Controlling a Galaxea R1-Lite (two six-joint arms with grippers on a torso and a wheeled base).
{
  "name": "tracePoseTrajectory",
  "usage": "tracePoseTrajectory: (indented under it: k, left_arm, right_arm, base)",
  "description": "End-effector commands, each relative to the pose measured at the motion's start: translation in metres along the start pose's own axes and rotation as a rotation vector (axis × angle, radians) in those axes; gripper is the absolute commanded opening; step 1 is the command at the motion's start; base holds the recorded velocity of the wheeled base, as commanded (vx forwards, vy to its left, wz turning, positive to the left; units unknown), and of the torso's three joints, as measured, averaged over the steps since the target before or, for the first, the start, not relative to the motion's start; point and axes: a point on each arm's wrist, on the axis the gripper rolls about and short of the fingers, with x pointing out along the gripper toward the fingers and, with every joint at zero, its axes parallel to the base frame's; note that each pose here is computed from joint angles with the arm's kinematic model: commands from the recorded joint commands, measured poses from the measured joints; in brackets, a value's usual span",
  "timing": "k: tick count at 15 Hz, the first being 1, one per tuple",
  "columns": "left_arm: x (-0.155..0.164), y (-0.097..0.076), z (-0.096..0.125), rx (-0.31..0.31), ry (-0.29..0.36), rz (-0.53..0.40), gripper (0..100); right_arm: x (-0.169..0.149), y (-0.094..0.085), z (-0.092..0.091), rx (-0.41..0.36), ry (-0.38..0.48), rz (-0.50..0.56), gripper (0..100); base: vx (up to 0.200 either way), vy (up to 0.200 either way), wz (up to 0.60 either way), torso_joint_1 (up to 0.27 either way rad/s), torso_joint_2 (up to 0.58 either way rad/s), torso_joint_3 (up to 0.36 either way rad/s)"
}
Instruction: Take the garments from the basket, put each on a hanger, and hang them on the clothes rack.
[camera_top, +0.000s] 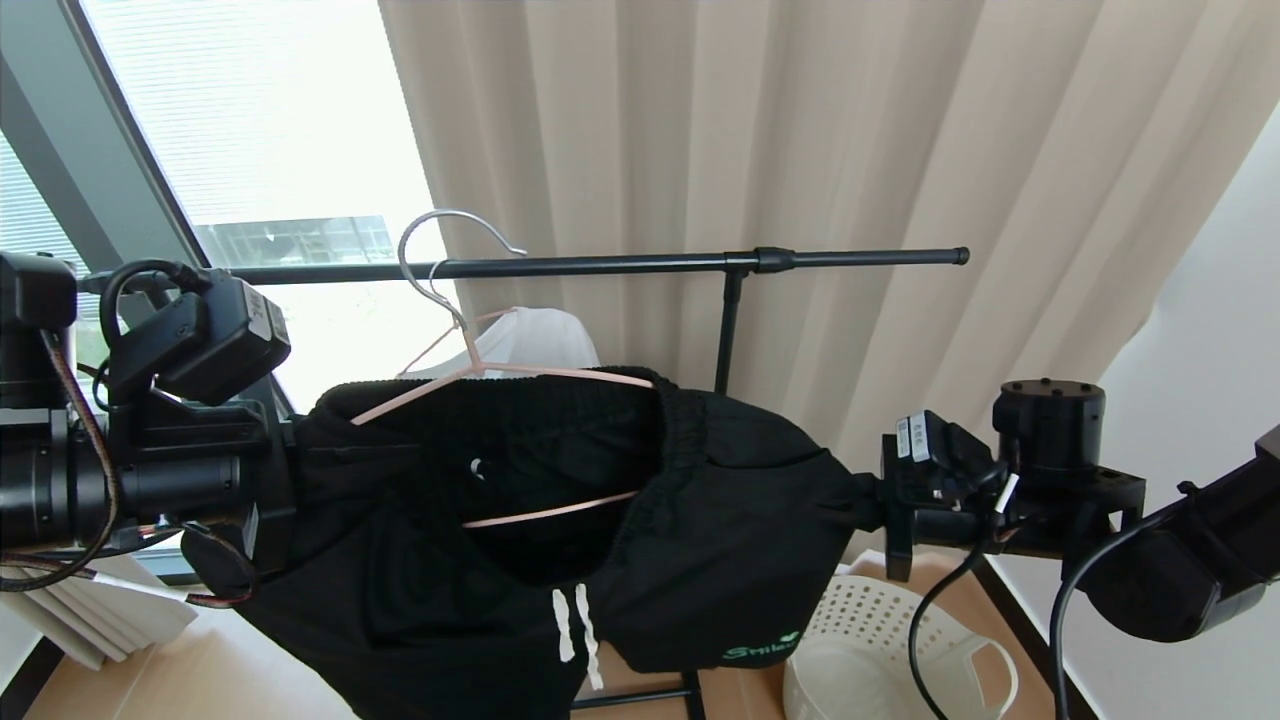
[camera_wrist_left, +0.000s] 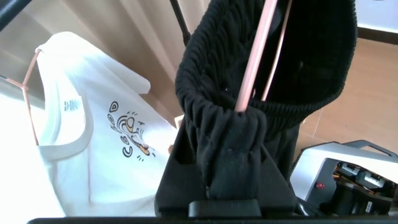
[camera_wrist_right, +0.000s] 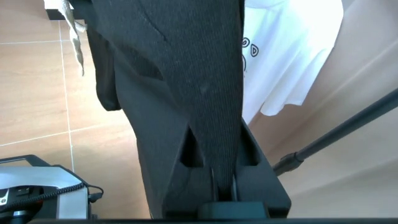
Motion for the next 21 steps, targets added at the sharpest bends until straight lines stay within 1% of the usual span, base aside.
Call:
tracePoseTrajectory:
  k: [1, 2, 3, 6, 7, 8, 9, 10, 11, 12, 13, 14, 15, 16, 19, 21]
  left_arm:
    - [0.0, 0.0, 0.0, -0.002, 0.002, 0.0, 0]
    - [0.0, 0.0, 0.0, -0.001, 0.001, 0.0, 0]
    - [0.001, 0.001, 0.0, -0.005, 0.002, 0.0, 0]
    - [0.004, 0.004, -0.004, -0.05, 0.016, 0.002, 0]
    - [0.006, 0.006, -0.007, -0.077, 0.026, 0.005, 0]
    - [0.01, 0.009, -0.01, -0.108, 0.043, 0.008, 0]
    - [0.017, 0.013, -0.015, -0.138, 0.079, 0.023, 0]
    - [0.026, 0.017, -0.018, -0.159, 0.121, 0.058, 0]
    - [0.034, 0.018, -0.018, -0.177, 0.149, 0.076, 0]
    - [0.043, 0.02, -0.017, -0.209, 0.16, 0.087, 0]
    - [0.061, 0.021, -0.01, -0.278, 0.164, 0.1, 0]
    - [0.068, 0.022, -0.007, -0.298, 0.169, 0.111, 0]
    - [0.087, 0.024, 0.0, -0.35, 0.185, 0.147, 0]
    - [0.104, 0.027, 0.003, -0.396, 0.198, 0.175, 0]
    - [0.143, 0.035, 0.009, -0.486, 0.217, 0.245, 0]
    - [0.159, 0.037, 0.01, -0.521, 0.217, 0.252, 0]
  right_arm:
    - [-0.001, 0.002, 0.002, -0.007, -0.004, 0.002, 0]
    - [-0.001, 0.003, 0.002, -0.013, -0.003, 0.002, 0]
    - [-0.002, 0.003, 0.002, -0.032, -0.003, 0.004, 100]
    - [-0.002, 0.003, 0.003, -0.038, -0.008, 0.003, 100]
    - [-0.003, 0.003, 0.007, -0.043, -0.013, -0.001, 100]
    - [-0.005, 0.002, 0.011, -0.051, -0.021, -0.006, 100]
    - [-0.004, 0.002, 0.014, -0.054, -0.026, -0.008, 100]
    - [-0.002, 0.004, 0.019, -0.036, -0.035, -0.003, 100]
    - [-0.002, 0.005, 0.026, -0.008, -0.046, -0.002, 100]
    - [-0.004, 0.005, 0.033, 0.031, -0.057, -0.012, 100]
    - [-0.005, 0.005, 0.044, 0.083, -0.07, -0.036, 100]
    - [-0.004, 0.006, 0.048, 0.097, -0.074, -0.041, 100]
    - [-0.002, 0.006, 0.055, 0.139, -0.083, -0.061, 100]
    - [-0.002, 0.005, 0.057, 0.16, -0.083, -0.078, 100]
    - [-0.002, 0.002, 0.062, 0.149, -0.092, -0.09, 100]
    - [-0.002, 0.002, 0.063, 0.146, -0.095, -0.093, 100]
  base:
    - [0.0, 0.0, 0.0, 0.0, 0.0, 0.0]
    - [0.0, 0.0, 0.0, 0.0, 0.0, 0.0]
    - [0.0, 0.0, 0.0, 0.0, 0.0, 0.0]
    - [0.0, 0.0, 0.0, 0.0, 0.0, 0.0]
    - [0.0, 0.0, 0.0, 0.0, 0.0, 0.0]
    - [0.0, 0.0, 0.0, 0.0, 0.0, 0.0]
    - [0.0, 0.0, 0.0, 0.0, 0.0, 0.0]
    - [0.0, 0.0, 0.0, 0.0, 0.0, 0.0]
    - [0.0, 0.0, 0.0, 0.0, 0.0, 0.0]
    - [0.0, 0.0, 0.0, 0.0, 0.0, 0.0]
    - [0.0, 0.0, 0.0, 0.0, 0.0, 0.0]
    - [0.0, 0.0, 0.0, 0.0, 0.0, 0.0]
    - [0.0, 0.0, 0.0, 0.0, 0.0, 0.0]
    - [0.0, 0.0, 0.0, 0.0, 0.0, 0.0]
    - [0.0, 0.0, 0.0, 0.0, 0.0, 0.0]
    - [0.0, 0.0, 0.0, 0.0, 0.0, 0.0]
